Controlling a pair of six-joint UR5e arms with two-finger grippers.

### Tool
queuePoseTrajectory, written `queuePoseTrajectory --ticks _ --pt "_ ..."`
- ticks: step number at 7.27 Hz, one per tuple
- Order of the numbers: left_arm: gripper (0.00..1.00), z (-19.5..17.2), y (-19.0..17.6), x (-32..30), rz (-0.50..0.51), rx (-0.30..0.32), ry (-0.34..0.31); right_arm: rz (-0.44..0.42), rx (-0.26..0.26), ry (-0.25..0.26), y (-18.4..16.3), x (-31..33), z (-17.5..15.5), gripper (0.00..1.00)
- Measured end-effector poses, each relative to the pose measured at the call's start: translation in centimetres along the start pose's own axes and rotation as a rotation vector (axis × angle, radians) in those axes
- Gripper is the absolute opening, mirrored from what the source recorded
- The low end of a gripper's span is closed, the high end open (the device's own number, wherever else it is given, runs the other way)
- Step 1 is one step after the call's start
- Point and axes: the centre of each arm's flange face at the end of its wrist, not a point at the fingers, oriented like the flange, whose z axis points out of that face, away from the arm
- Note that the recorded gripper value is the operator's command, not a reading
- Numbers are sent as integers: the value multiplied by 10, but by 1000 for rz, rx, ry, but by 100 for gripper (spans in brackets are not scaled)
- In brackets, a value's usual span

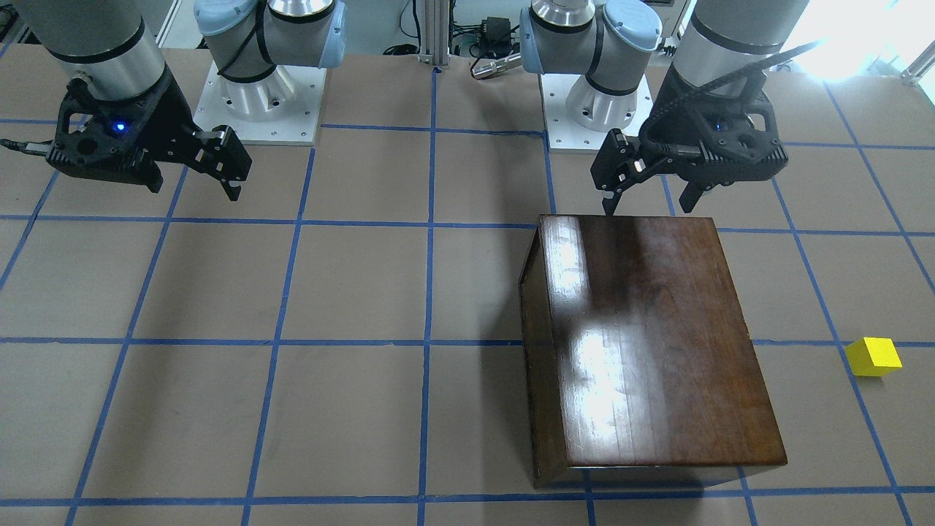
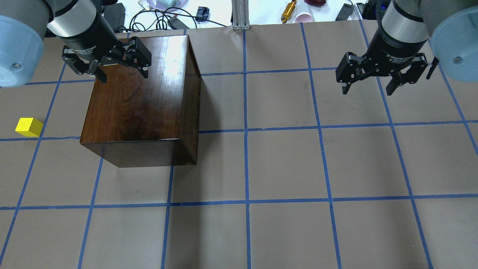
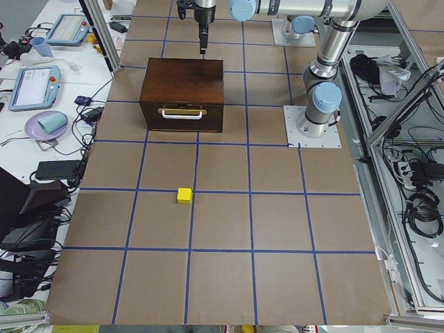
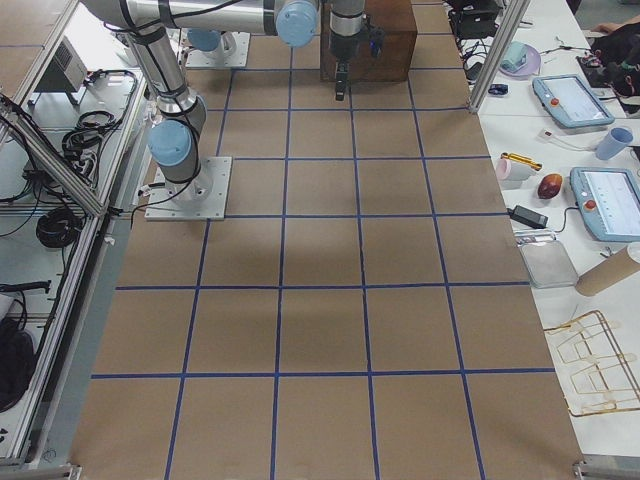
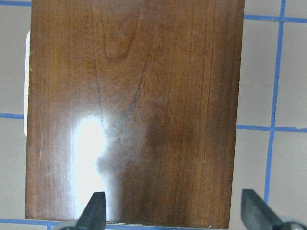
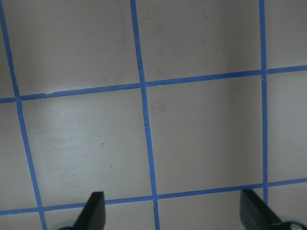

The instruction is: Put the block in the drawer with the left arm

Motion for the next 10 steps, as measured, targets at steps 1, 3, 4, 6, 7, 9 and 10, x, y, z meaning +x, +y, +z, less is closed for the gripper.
queuePoseTrajectory --ticks 1,3,4,6,7,9,10 --pt "100 0 0 0 -1 1 0 0 0 0 0 0 0 100" --pt "100 -1 -1 -1 -1 1 1 0 0 0 0 0 0 100" --pt "100 -1 -1 -1 1 2 1 0 0 0 0 0 0 100" --pt "100 -2 -1 -2 4 4 2 0 0 0 0 0 0 100" --pt "100 -2 -2 -3 6 4 3 0 0 1 0 0 0 100" --pt "100 2 -6 -7 9 -2 3 0 0 0 0 0 0 100" --pt "100 7 -12 -21 -1 -10 -1 0 0 0 0 0 0 100"
